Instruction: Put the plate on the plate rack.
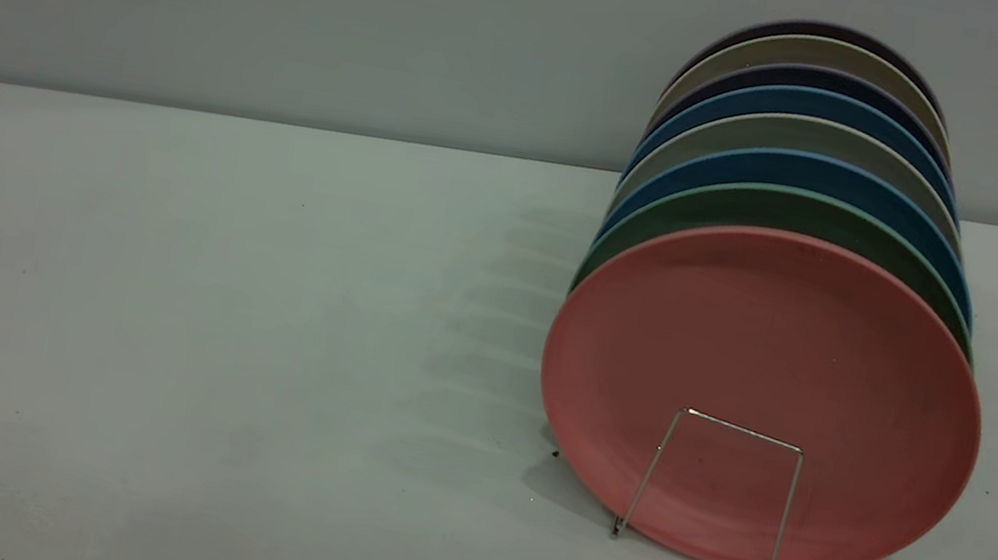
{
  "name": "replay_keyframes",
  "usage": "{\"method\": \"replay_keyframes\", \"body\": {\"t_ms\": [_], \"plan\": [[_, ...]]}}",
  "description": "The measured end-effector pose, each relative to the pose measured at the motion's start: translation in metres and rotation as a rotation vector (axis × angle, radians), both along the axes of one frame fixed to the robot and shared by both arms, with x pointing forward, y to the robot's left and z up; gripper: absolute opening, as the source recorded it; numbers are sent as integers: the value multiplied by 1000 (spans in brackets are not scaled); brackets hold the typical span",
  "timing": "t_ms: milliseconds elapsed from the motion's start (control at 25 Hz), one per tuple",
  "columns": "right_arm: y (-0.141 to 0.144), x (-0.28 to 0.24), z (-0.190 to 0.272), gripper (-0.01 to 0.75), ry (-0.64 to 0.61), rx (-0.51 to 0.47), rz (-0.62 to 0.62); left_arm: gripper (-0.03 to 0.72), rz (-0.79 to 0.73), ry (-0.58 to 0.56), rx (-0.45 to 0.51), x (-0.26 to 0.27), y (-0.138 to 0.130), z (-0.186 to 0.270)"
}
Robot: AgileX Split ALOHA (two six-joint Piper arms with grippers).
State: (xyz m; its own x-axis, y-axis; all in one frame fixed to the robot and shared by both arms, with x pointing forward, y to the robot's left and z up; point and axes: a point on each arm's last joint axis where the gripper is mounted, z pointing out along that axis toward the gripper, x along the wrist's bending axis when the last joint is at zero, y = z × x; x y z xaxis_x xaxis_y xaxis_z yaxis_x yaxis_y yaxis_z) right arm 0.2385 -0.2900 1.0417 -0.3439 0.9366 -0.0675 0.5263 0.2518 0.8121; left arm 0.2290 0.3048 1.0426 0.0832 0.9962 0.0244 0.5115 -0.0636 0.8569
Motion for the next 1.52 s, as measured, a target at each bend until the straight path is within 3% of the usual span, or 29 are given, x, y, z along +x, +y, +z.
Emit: {"method": "replay_keyframes", "body": {"t_ms": [400, 720, 1520], "plan": [[0, -1, 0, 403, -9, 2, -6, 381, 0, 0, 0, 0, 0, 0], [-1, -9, 0, 403, -69, 9, -133, 381, 28, 0, 0, 0, 0, 0], [0, -9, -1, 403, -68, 8, -172, 379, 116, 0, 0, 0, -1, 0]]}}
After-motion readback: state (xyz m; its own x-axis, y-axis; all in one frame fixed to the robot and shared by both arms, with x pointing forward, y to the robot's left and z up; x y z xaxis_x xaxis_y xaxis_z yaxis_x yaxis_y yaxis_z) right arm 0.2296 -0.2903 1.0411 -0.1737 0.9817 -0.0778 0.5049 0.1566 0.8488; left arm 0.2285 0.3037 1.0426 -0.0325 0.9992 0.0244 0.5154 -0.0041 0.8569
